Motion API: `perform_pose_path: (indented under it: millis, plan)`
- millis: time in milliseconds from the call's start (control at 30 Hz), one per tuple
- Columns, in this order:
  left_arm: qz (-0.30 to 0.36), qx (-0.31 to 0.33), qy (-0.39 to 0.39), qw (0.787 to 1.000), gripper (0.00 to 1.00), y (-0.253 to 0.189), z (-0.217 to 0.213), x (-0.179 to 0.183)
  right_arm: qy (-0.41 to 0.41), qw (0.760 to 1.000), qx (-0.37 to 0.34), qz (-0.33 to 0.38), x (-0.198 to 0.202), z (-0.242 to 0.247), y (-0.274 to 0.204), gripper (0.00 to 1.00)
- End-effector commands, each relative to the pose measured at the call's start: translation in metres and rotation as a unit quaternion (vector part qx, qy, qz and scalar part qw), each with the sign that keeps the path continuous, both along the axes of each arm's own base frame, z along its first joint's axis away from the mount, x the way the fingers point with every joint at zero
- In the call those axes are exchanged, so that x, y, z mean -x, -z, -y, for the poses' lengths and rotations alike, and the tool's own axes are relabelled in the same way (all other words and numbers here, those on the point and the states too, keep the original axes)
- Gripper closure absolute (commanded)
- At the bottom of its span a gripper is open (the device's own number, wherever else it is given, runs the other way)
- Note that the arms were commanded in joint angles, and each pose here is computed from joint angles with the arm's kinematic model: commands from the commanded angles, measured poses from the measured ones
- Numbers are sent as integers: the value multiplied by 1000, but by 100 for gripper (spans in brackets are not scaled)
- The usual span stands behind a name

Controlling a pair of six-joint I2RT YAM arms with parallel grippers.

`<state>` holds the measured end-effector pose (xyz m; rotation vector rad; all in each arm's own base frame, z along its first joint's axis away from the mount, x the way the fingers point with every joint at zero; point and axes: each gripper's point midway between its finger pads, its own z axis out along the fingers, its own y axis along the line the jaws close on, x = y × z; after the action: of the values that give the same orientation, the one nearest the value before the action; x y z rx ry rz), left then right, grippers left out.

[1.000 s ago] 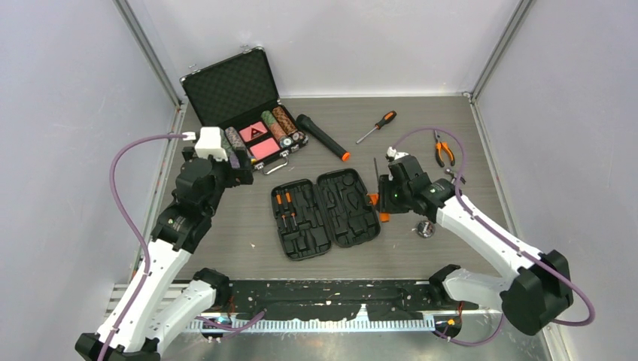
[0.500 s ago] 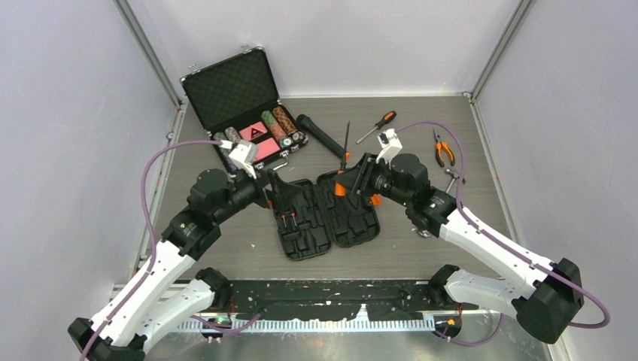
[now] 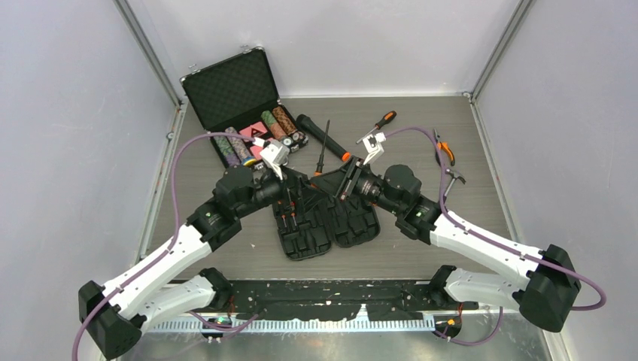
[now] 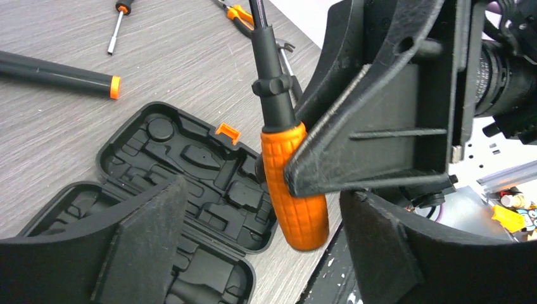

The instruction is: Pack the tool kit

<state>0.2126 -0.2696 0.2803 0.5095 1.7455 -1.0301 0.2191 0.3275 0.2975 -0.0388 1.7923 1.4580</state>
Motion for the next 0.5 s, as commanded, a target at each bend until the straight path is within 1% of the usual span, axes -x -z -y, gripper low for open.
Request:
perform_pose_path:
  millis: [0, 67, 133, 200, 233, 267, 300, 333, 400, 433, 467]
  plan:
    - [62, 27, 13, 998, 19, -38, 9, -4, -14, 997, -70, 36, 8, -6, -38, 95]
    - [64, 26, 18, 997, 32, -38, 11, -3, -18, 997, -72, 37, 10, -7, -38, 95]
    - [70, 24, 23, 997, 49, -39, 11, -1, -24, 996, -72, 38, 12, -8, -37, 95]
    - [81, 14, 23, 996, 74, -39, 9, -1, -25, 996, -74, 39, 13, -8, -36, 93]
    - [88, 5, 21, 996, 88, -39, 6, -1, -25, 996, -76, 43, 15, -6, -38, 89]
    - [102, -10, 19, 995, 99, -37, 2, -2, -18, 996, -72, 44, 13, -4, -36, 86]
    - [107, -30, 16, 994, 100, -33, -2, -1, -11, 996, -71, 49, 13, 0, -40, 76]
    - [117, -46, 13, 992, 100, -31, -7, -2, 4, 998, -53, 47, 9, 4, -32, 70]
    - [134, -88, 3, 987, 100, -23, -20, -2, 27, 998, -27, 59, 6, 16, -30, 50]
    - [143, -108, -3, 984, 100, -20, -26, -3, 35, 997, -14, 61, 7, 23, -31, 47]
    - [154, -128, -9, 980, 100, -18, -33, -4, 45, 996, 2, 78, 5, 29, -31, 40]
